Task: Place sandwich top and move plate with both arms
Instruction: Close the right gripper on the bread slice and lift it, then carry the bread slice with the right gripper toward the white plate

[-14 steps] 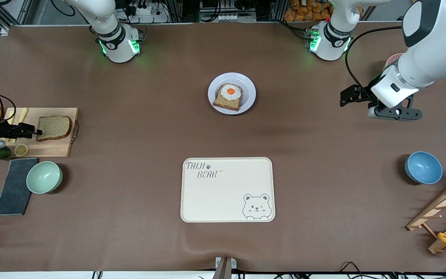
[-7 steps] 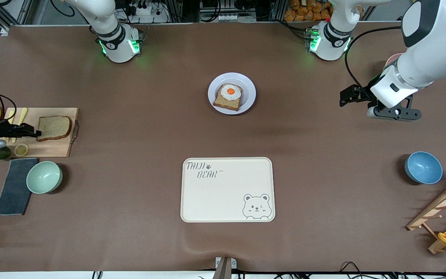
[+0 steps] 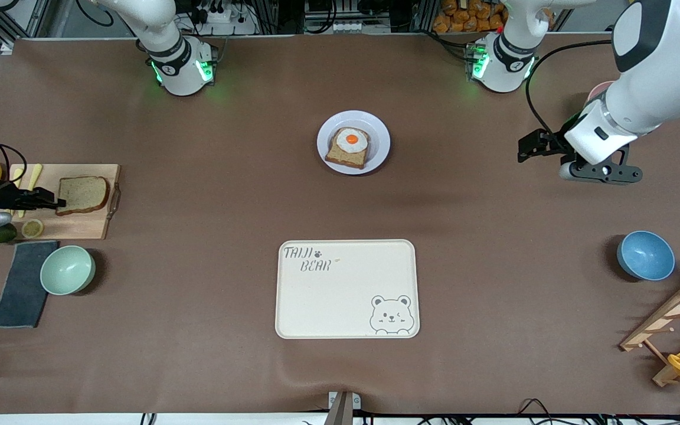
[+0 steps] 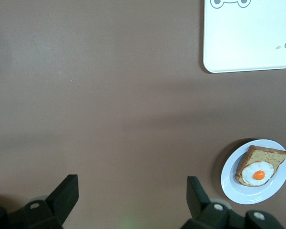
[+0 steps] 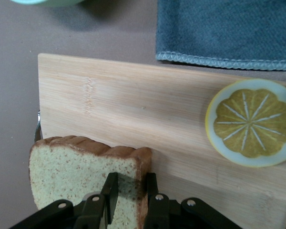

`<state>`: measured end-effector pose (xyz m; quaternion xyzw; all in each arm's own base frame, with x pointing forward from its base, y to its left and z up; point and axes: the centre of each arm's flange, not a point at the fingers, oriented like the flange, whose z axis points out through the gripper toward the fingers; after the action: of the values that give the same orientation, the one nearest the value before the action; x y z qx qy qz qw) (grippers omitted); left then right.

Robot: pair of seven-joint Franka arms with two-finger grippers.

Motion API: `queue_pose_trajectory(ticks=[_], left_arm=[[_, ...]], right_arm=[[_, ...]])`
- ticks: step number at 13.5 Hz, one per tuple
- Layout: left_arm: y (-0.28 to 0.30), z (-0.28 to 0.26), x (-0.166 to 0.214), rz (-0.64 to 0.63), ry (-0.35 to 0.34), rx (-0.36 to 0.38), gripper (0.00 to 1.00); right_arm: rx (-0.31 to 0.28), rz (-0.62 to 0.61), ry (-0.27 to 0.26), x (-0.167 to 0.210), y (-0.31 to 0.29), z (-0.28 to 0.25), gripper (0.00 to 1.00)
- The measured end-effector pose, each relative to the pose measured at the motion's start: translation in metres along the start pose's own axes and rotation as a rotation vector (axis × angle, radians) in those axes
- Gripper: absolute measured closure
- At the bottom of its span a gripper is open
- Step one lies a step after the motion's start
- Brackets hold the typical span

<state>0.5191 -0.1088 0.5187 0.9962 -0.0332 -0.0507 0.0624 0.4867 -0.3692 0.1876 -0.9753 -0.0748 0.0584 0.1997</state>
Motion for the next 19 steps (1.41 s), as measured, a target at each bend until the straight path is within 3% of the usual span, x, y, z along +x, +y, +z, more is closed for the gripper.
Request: queue_pose_trajectory(ticks=[4,7,10,19], left_arm=[[0.000,0.000,0.000,0.000,0.000,0.000,0.00],[0.000,0.000,0.000,0.000,0.000,0.000,0.00],[0.000,0.000,0.000,0.000,0.000,0.000,0.00],[0.001,0.001,0.000,0.001,-0.001,0.000,0.00]], right_arm=[[0.006,-0.010,0.007,-0.002,0.002,0.001,0.73],[0.007,-0.017,0.008,-0.002,0.002,0.001,0.94],[0.014,-0.021,0.004,-0.001,0.001,0.000,0.94],[0.152,-0.068,-0.078,0.044,-0.051,-0.041,0.95]])
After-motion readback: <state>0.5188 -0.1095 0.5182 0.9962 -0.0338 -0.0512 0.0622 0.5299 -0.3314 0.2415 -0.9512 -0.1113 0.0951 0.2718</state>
